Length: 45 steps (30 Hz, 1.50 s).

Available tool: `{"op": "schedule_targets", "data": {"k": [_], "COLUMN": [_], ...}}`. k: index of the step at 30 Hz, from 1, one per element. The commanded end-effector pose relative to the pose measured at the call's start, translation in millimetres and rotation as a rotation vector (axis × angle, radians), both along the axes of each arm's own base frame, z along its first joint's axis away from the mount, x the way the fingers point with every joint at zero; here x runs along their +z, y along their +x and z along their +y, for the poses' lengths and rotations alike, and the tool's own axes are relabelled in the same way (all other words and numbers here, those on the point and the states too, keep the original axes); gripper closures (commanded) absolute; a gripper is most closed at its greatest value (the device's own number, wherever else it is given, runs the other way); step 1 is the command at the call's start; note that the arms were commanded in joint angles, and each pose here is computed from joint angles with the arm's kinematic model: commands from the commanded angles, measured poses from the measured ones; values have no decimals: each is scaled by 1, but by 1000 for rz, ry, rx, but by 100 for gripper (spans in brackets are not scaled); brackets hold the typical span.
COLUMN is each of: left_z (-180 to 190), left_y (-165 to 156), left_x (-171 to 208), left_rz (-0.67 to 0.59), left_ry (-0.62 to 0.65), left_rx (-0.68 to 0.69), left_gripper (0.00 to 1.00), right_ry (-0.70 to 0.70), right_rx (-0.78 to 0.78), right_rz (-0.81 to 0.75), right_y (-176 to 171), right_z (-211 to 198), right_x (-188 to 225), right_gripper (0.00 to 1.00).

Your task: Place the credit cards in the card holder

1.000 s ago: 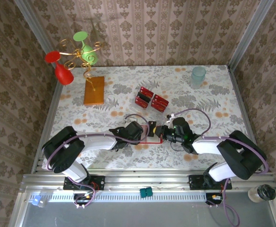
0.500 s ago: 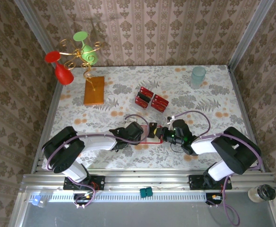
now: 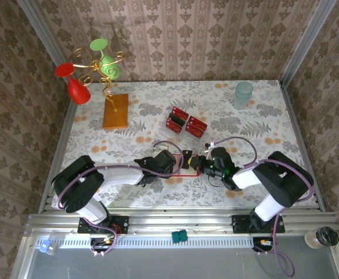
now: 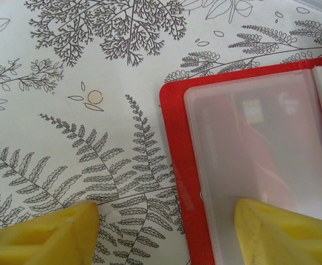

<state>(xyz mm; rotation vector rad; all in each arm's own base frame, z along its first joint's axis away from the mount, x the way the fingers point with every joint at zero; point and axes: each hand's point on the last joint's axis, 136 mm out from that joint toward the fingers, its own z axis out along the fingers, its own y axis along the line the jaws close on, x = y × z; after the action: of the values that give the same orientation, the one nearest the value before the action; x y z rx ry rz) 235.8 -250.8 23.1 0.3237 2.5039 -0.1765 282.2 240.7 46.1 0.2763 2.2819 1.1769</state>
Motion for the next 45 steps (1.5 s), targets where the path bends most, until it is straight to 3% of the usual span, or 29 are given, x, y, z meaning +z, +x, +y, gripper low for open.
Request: {"op": "schedule_targets", "data": {"k": [1, 45], "left_z": [20, 21], "left_y": [-13, -15], "left_x": [-18, -14], "left_rz": [51, 42], "left_ry": [88, 93], "left_rx": [4, 6], "left_gripper": [33, 33], "right_ry": [17, 67], "right_rx": [-1, 66], "right_rz": [1, 50], "right_y": [0, -18], "right_z": [1, 9], "right_x": [-3, -18], "right_gripper": [100, 100]}}
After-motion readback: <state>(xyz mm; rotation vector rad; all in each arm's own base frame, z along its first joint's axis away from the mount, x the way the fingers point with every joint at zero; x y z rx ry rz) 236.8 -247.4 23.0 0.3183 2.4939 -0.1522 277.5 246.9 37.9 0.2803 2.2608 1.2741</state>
